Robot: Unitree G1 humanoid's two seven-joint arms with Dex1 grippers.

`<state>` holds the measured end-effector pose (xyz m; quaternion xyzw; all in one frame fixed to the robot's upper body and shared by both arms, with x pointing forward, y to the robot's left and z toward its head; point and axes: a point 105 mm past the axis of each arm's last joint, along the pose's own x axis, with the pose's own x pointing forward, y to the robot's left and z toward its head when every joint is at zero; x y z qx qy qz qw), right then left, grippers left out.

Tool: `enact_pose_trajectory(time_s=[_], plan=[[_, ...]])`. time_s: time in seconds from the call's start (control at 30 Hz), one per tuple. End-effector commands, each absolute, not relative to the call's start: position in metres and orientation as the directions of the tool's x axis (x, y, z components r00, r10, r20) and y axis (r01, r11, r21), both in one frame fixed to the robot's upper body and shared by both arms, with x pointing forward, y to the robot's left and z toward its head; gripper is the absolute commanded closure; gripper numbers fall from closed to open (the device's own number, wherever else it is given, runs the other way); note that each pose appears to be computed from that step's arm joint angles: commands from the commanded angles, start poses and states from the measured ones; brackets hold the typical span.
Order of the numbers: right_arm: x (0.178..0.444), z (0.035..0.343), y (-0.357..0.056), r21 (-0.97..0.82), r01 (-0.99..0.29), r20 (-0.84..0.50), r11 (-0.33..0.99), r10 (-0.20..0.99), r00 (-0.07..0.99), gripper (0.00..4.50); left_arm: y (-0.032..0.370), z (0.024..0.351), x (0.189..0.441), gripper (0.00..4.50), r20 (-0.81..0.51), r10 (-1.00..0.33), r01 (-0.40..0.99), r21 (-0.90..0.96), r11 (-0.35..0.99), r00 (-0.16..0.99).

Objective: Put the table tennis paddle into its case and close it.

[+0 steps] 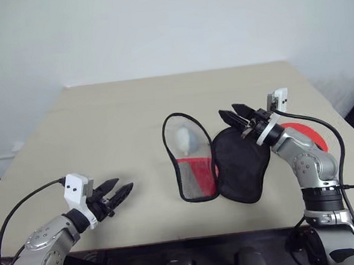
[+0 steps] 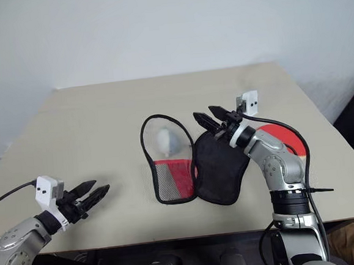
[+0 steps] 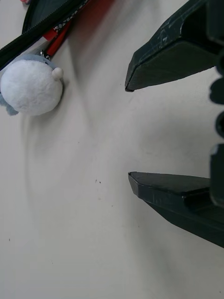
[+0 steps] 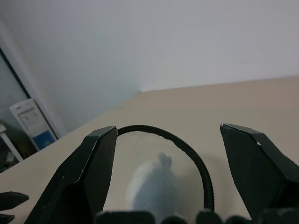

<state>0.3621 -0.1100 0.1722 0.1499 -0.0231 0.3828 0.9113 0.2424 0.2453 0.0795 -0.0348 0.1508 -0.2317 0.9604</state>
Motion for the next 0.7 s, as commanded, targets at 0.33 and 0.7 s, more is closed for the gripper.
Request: enact_pose_trajectory(time_s=[0.33, 0.7], plan=[[0.380, 0.173, -0.143, 0.147, -0.491, 0.066, 0.858, 0.487, 0.871, 0.69, 0.218, 0.104, 0.261, 1.62, -0.192, -0.559, 0.549, -0.109, 0.829, 0.806], [0.359, 0.155, -0.224, 0.130, -0.200, -0.164, 0.971, 0.220, 0.962, 0.69, 0.168, 0.088, 0.266, 1.62, -0.262, -0.723, 0.716, -0.139, 0.684, 0.640]])
